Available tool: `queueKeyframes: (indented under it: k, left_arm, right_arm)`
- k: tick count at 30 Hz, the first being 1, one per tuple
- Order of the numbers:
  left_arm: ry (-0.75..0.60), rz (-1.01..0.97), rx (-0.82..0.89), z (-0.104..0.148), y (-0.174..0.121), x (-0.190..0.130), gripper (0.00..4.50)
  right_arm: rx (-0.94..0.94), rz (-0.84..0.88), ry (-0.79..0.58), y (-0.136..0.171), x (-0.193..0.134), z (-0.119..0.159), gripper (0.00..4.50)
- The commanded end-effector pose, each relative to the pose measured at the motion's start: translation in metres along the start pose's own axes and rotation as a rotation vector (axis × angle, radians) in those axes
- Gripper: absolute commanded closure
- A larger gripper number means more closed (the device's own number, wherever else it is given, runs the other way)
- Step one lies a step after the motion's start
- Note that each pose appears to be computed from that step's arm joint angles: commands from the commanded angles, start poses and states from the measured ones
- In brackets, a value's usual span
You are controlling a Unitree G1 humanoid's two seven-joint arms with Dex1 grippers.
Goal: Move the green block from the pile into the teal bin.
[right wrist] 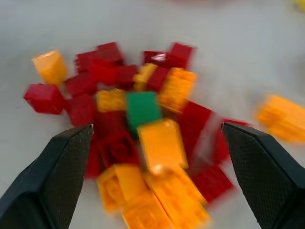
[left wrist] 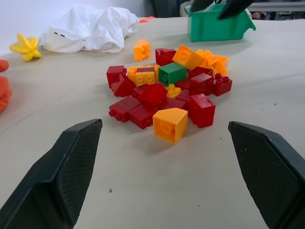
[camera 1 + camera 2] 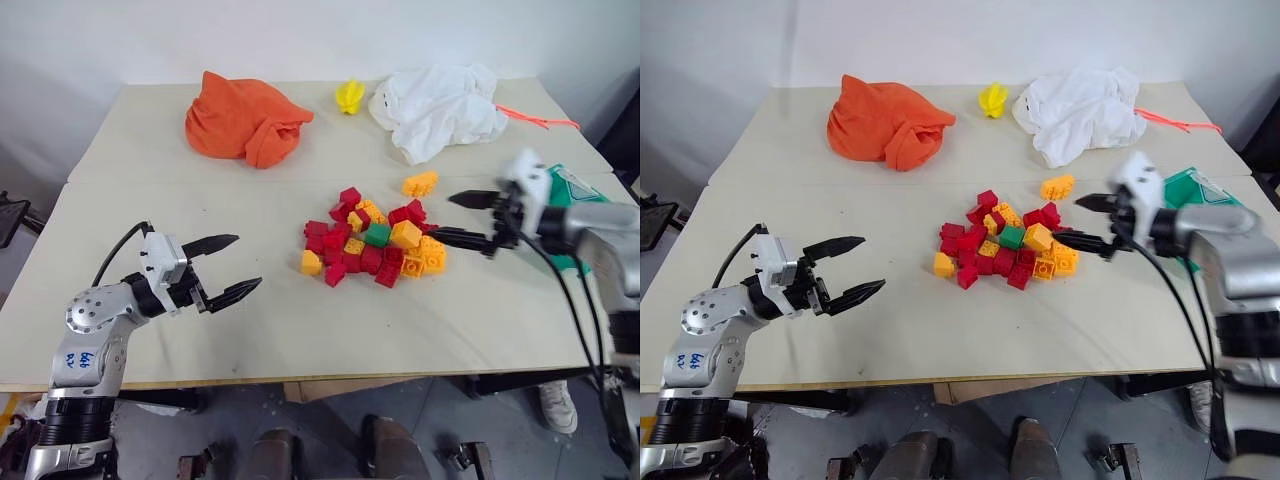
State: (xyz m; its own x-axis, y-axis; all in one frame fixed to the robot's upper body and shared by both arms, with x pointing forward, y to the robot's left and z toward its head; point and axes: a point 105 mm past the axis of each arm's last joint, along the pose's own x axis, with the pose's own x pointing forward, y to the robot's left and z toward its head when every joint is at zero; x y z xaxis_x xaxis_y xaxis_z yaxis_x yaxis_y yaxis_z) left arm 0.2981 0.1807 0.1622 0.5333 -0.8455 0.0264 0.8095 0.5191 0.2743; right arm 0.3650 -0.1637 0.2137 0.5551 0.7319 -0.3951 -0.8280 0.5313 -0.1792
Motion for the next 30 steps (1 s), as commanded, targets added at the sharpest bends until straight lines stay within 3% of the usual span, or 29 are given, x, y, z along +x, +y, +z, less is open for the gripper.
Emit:
queueKeyframes:
  k: [1, 8, 12, 24, 28, 30]
  left_arm:
    - [-0.018, -0.018, 0.031, 0.006, -0.001, 0.005, 0.00]
    - [-0.027, -0.011, 0.031, 0.007, -0.002, 0.007, 0.00]
    - [-0.026, 0.007, 0.025, 0.006, -0.005, 0.004, 0.00]
    - [-0.034, 0.007, 0.016, 0.005, -0.009, 0.006, 0.00]
    - [-0.038, -0.013, 0.022, 0.007, -0.009, 0.008, 0.00]
    - [-0.043, -0.025, 0.023, 0.009, -0.011, 0.010, 0.00]
  right_arm:
    - [0.024, 0.027, 0.097, 0.003, 0.026, 0.005, 0.02]
    - [-0.001, 0.041, 0.183, -0.002, 0.062, 0.007, 0.02]
    - [-0.021, 0.005, 0.228, -0.013, 0.066, -0.002, 0.78]
    - [-0.030, -0.013, 0.270, -0.024, 0.070, -0.011, 0.78]
    - [-0.048, -0.006, 0.242, -0.022, 0.072, -0.006, 1.61]
    - [-0.062, 0.007, 0.208, -0.020, 0.071, 0.000, 2.32]
